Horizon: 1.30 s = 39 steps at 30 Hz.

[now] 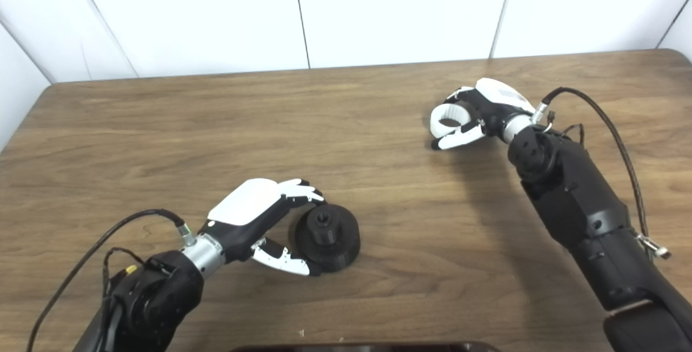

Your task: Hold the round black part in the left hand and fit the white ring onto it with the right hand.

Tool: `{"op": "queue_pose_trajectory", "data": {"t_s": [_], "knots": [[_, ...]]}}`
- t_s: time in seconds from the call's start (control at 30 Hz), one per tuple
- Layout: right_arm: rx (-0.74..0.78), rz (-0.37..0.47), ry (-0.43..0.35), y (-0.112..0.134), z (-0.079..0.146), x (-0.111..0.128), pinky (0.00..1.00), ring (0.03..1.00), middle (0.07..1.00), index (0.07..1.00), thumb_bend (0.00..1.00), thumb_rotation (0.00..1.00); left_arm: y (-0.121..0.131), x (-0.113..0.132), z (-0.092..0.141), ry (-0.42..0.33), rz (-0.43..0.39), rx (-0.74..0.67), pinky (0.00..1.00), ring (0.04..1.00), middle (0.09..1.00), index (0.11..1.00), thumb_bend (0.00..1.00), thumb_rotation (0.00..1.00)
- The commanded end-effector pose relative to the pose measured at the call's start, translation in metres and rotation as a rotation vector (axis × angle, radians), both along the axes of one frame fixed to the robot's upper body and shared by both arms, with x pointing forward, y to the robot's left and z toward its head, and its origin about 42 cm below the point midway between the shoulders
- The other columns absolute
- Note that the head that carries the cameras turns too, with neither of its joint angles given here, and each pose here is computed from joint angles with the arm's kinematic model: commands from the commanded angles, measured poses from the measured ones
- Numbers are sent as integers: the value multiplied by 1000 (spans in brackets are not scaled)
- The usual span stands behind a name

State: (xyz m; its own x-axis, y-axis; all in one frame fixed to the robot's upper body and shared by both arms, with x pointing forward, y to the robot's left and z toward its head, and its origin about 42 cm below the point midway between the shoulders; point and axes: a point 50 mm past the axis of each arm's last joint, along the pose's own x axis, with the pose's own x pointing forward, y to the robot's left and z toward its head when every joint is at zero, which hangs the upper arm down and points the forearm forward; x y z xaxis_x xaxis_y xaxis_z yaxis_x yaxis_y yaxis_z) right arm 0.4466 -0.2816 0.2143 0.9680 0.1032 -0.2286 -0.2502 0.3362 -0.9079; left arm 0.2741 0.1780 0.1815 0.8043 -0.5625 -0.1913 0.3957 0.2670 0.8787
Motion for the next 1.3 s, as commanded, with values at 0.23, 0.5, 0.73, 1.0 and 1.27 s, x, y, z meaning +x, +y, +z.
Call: {"op": "queue_pose_trajectory", "data": {"t_s": [0.23, 0.5, 0.73, 1.0, 1.27], "knots": [[-11, 10, -116, -1, 35, 10, 881, 969, 933, 765, 725, 348, -3, -1, 8, -19, -21, -17, 803, 940, 874, 728, 641, 441], [-14, 7, -118, -4, 34, 9, 870, 968, 930, 767, 738, 343, -2, -2, 8, -13, -18, -21, 810, 944, 876, 728, 642, 437], [-16, 7, -118, -6, 35, 8, 869, 967, 930, 772, 753, 354, -2, -3, 10, -11, -19, -18, 813, 945, 877, 731, 636, 447], [-23, 1, -118, -7, 34, 8, 869, 965, 926, 759, 744, 346, -2, -3, 10, -14, -22, -17, 801, 941, 875, 728, 637, 435], [-12, -3, -122, -7, 31, 8, 870, 960, 916, 729, 732, 330, -2, -3, 11, -9, -22, -19, 805, 942, 875, 727, 637, 428]]}}
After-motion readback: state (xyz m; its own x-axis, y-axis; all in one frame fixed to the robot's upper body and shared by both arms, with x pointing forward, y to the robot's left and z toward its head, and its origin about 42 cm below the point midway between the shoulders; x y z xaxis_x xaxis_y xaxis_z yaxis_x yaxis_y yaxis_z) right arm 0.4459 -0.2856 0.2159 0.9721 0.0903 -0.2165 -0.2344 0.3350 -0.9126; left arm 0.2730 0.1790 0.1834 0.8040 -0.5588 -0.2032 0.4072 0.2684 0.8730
